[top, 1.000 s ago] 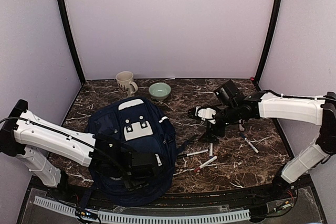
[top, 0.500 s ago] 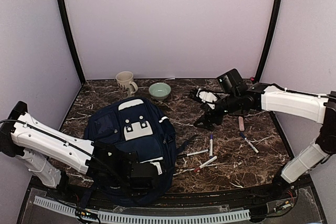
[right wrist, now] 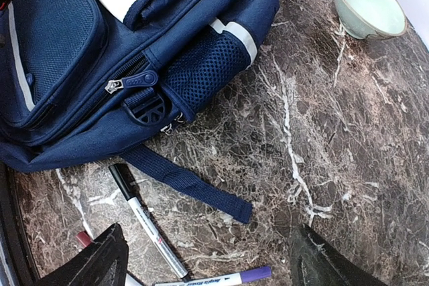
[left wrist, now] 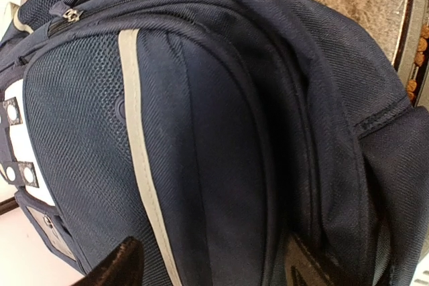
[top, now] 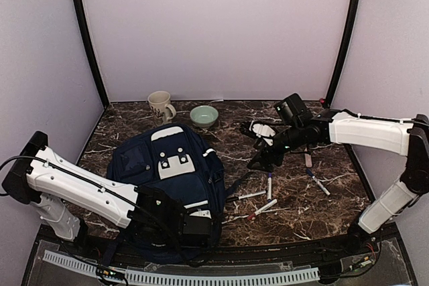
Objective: Pack the student bag
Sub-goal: Pick up the upper front pocket of the student bag.
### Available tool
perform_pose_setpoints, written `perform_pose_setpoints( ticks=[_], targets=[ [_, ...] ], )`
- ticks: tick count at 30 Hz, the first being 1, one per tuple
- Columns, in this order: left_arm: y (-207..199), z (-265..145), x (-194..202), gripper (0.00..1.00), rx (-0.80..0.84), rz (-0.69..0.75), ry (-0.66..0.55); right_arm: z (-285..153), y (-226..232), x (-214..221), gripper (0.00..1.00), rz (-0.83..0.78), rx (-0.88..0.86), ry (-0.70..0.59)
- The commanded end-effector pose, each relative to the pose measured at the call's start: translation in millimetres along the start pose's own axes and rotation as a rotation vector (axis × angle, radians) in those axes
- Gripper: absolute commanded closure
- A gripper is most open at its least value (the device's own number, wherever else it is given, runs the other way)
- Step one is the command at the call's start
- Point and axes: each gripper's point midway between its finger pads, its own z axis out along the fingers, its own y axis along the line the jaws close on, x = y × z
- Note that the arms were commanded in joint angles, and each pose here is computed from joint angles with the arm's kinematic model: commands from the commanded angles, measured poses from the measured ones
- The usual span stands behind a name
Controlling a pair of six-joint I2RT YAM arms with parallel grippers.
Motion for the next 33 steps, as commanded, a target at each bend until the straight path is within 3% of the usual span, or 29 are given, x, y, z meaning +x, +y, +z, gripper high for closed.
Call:
perform_pose_setpoints(
  ticks=[1, 7, 13, 19, 24, 28, 33],
  targets=[
    [14, -6, 13, 0.29, -0.028, -0.035, 0.008, 1, 2, -2, 0.18, 0.0, -0.014, -0.018],
    [15, -14, 16, 0.31, 0.006, -0.059, -0.022, 3, 2, 0, 0.18, 0.001, -0.015, -0.014],
    [-4, -4, 17, 0.19, 0.079, -0.021, -0.034, 4, 3, 1, 0.19, 0.003, -0.021, -0.008],
    [-5, 10, 12, 0.19, 0.017, 0.015, 0.008, 5, 4, 3, 0.2, 0.004, -0.025, -0.003],
    [18, 12, 15, 0.22, -0.099, -0.014, 0.034, 7, 4, 3, 0.22, 0.003, -0.029, 0.0],
    [36, 11, 12, 0.34, -0.124, -0.072, 0.023, 10, 4, 5, 0.25, 0.01, -0.039, 0.008],
    [60, 12, -20, 0.7, -0.11, -0.135, -0.097, 12, 6, 7, 0.32, 0.005, -0.053, 0.018]
  ],
)
